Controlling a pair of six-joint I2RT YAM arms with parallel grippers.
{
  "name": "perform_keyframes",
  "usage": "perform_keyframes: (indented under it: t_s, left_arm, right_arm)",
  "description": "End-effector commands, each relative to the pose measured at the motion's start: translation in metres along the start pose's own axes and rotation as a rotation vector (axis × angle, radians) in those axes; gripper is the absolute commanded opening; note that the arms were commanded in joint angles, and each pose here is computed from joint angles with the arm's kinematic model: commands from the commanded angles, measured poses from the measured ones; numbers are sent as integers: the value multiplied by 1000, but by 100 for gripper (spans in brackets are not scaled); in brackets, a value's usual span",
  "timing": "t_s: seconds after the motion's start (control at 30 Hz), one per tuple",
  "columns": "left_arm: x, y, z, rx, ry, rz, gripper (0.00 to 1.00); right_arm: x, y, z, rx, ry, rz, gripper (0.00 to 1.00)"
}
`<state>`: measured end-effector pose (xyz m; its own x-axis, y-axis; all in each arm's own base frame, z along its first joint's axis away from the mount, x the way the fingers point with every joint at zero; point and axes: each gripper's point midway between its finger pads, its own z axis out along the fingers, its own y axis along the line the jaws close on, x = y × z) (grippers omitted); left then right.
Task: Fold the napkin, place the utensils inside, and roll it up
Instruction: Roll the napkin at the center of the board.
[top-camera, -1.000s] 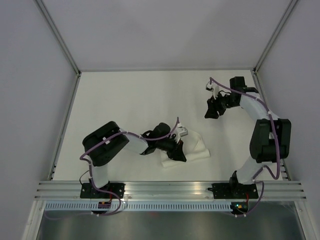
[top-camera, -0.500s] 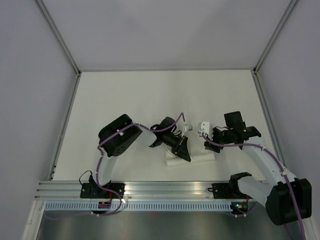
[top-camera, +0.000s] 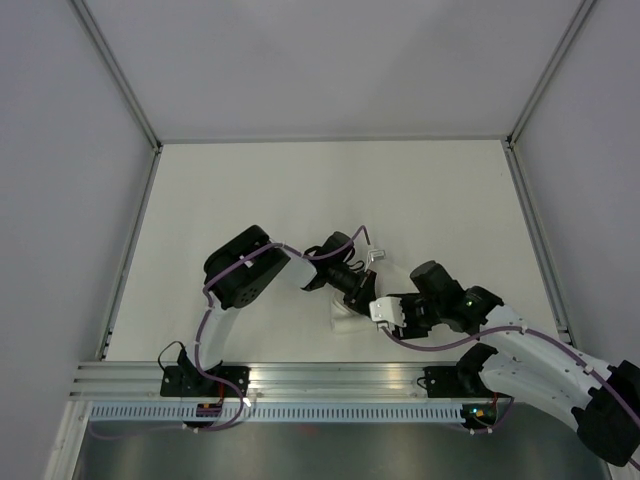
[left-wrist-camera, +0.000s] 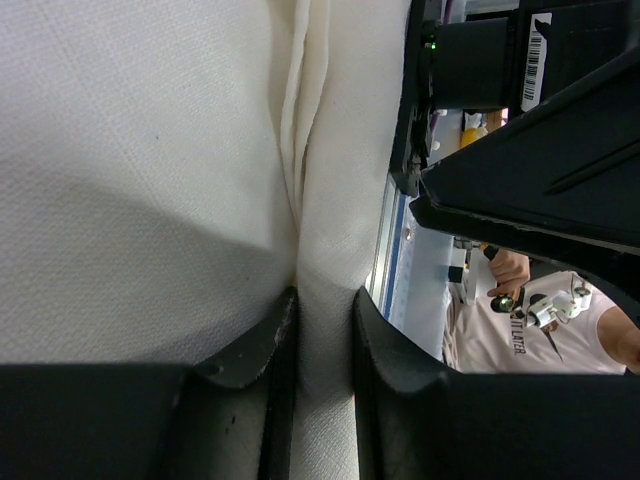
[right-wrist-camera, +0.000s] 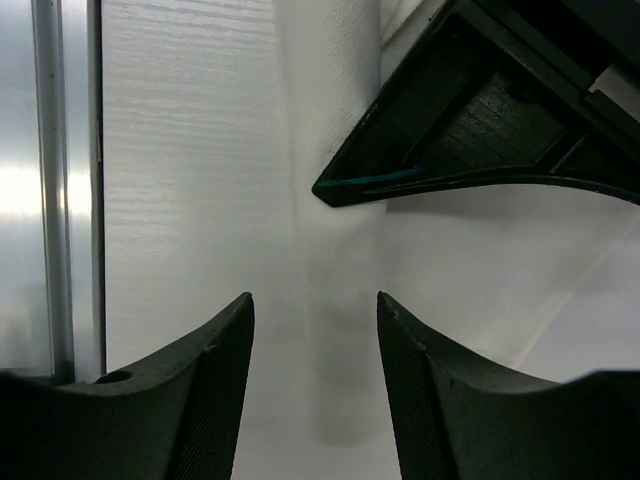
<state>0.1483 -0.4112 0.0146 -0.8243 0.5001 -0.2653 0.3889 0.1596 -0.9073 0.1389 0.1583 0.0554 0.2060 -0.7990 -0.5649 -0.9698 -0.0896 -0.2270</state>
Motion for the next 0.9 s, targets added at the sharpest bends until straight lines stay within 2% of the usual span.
perform_keyframes:
  t_s: [0.0,0.13,0.5,0.73,0.87]
  left_arm:
    - [50,72,0,-259,38,-258,3]
    - [49,70,0,-256,41,-261,3]
    - [50,67,-1,-253,43,-269,3]
    - [52,67,0,-245,53,-286,3]
    - [50,66,2,-229,54,-294,3]
  right_arm:
    - [-1,-20,-4,118,38,0,59]
    - [9,-21,6,157,83,-23,57]
    - [6,-8,24,155,73,-97,58]
    - [0,-15,26,232,58,-134,56]
    - [4,-9,35,215,78,-157,53]
